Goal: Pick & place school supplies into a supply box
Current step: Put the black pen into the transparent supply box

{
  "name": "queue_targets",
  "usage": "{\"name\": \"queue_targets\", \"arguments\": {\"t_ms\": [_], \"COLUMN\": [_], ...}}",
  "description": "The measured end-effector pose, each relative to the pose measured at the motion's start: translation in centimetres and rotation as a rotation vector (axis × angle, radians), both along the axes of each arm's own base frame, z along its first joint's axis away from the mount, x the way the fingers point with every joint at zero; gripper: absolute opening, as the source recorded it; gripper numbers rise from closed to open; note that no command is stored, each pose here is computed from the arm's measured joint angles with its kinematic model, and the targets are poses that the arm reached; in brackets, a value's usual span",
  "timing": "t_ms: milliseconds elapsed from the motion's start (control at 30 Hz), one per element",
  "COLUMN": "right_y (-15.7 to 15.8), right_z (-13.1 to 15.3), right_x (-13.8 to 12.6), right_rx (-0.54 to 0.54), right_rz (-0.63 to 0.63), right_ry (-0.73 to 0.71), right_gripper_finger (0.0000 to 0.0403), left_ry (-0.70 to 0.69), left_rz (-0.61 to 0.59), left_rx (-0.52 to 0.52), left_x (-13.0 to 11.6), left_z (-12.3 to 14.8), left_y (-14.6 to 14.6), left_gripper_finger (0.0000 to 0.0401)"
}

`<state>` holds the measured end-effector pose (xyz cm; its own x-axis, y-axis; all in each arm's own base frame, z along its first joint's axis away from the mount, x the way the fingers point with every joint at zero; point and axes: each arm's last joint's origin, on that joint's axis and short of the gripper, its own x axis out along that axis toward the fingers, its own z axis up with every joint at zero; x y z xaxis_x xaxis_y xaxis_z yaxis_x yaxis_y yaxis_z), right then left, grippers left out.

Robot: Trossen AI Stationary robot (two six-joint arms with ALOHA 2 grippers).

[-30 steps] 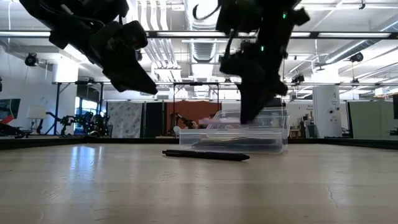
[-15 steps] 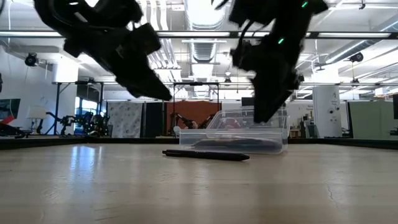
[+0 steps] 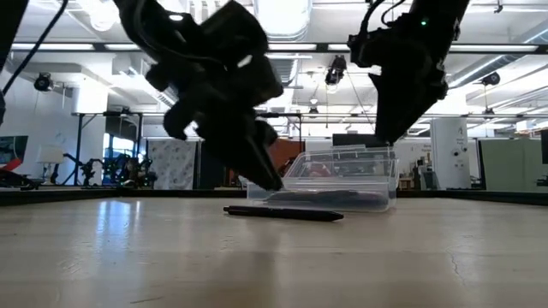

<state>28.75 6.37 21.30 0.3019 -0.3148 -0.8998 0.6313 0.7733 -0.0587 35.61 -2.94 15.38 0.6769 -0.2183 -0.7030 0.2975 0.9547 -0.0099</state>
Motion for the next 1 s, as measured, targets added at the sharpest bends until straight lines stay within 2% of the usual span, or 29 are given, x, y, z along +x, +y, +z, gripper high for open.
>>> {"name": "queue_targets", "arguments": {"t_ms": [200, 367, 467, 567, 633, 800, 867, 1000], "right_y": [0.0, -0.1, -0.1, -0.1, -0.2, -0.2, -0.2, -0.4], "right_z": [-0.6, -0.9, -1.0, -1.1, -1.1, -0.7, 0.0, 1.8], "right_x": [-0.8, -1.0, -1.1, -1.1, -1.1, -1.3, -1.5, -2.2], "right_rx": [-0.010, -0.014, -0.016, -0.030, -0.044, -0.098, -0.149, -0.253], "right_rz": [-0.003, -0.001, -0.001, -0.004, -0.006, -0.039, -0.069, -0.144], "right_ry": [0.028, 0.038, 0.043, 0.041, 0.039, 0.002, -0.047, -0.171], "right_gripper_finger": [0.0219, 0.0219, 0.0219, 0.0219, 0.0219, 0.0219, 0.0219, 0.0219], "left_ry": [0.076, 0.140, 0.154, 0.202, 0.235, 0.219, 0.225, 0.120], "left_rz": [-0.075, -0.050, -0.054, -0.067, -0.065, -0.053, -0.031, -0.010], "left_rx": [0.015, 0.058, 0.077, 0.102, 0.109, 0.122, 0.167, 0.249], "left_x": [1.7, 1.8, 1.3, 0.8, 0.4, 0.0, -0.3, 0.9], "left_z": [-1.5, -2.8, -3.2, -3.4, -3.5, -1.4, -0.2, 3.5], "left_y": [-0.8, -0.8, -0.7, -0.6, -0.5, -0.4, 0.0, 1.7], "left_gripper_finger": [0.0102, 0.0096, 0.0068, 0.0023, 0.0014, 0.0013, 0.0011, 0.0010]}}
